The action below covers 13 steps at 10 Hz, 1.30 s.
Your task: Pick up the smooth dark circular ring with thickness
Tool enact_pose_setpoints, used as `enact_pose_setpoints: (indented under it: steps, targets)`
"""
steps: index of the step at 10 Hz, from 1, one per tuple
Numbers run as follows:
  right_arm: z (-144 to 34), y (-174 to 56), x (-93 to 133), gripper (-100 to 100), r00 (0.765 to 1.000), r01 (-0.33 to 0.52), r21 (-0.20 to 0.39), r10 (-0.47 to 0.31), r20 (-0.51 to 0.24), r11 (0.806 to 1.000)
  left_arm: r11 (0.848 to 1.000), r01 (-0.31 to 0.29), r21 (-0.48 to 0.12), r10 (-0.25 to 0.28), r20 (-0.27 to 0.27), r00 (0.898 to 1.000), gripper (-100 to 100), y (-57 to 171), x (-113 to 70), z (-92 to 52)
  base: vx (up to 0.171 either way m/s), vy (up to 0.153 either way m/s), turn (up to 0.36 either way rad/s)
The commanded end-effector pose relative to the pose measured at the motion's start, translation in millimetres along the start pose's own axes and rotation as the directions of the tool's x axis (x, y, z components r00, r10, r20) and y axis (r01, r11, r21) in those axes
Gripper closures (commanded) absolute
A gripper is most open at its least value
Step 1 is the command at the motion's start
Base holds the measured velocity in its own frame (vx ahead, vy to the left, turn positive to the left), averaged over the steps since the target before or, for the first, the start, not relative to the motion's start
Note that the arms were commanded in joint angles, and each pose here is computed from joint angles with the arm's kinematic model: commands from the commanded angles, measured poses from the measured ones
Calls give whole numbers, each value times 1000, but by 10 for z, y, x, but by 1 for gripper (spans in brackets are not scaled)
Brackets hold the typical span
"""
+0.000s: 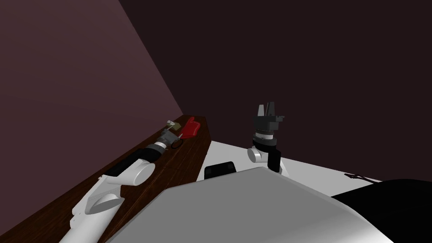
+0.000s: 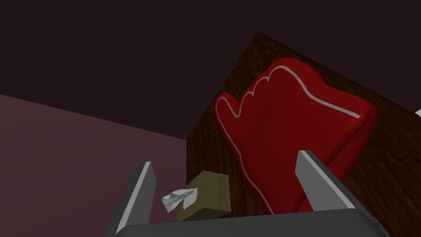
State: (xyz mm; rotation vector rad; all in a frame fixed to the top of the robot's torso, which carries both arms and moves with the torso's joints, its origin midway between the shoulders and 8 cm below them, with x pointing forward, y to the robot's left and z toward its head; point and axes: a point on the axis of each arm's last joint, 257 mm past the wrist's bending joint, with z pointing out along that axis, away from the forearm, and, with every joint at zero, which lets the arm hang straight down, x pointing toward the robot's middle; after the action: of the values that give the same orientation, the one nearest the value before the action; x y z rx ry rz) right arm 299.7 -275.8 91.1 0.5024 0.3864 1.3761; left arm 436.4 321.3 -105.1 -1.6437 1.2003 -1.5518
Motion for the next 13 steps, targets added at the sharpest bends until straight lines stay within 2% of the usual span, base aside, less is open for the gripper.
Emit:
enact_pose_setpoints:
  steps: [1, 4, 5, 8, 9, 10, 11, 12, 13]
  targets:
    - [0, 0, 0, 0, 1000, 0, 0, 0, 0, 1000, 998, 22, -56, -21, 23, 1000, -100, 79, -79, 6, 46, -12, 21]
    - [0, 0, 0, 0, 1000, 0, 0, 0, 0, 1000, 990, 44, -132, -35, 68, 997, -100, 223, -209, -11, 62, -10, 26]
    - [0, 0, 0, 0, 1000, 0, 0, 0, 0, 1000, 982, 63, -176, -48, 90, 995, -100, 289, -278, -28, 78, -6, 38]
    - [0, 0, 0, 0, 1000, 0, 0, 0, 0, 1000, 964, 85, -251, -50, 141, 989, -100, 444, -415, -80, 70, -12, 33]
    - [0, 0, 0, 0, 1000, 0, 0, 0, 0, 1000, 949, 104, -297, -55, 170, 984, -100, 530, -497, -121, 86, -6, 53]
    - [0, 0, 0, 0, 1000, 0, 0, 0, 0, 1000, 946, 106, -307, -52, 179, 982, -100, 557, -518, -134, 65, -6, 29]
    - [0, 0, 0, 0, 1000, 0, 0, 0, 0, 1000, 927, 126, -353, -52, 210, 976, -100, 648, -602, -188, 80, -7, 56]
    - [0, 0, 0, 0, 1000, 0, 0, 0, 0, 1000, 924, 127, -361, -49, 218, 975, -100, 671, -620, -200, 69, -8, 33]
    - [0, 0, 0, 0, 1000, 0, 0, 0, 0, 1000, 903, 147, -405, -47, 249, 967, -100, 761, -702, -265, 69, -15, 71]
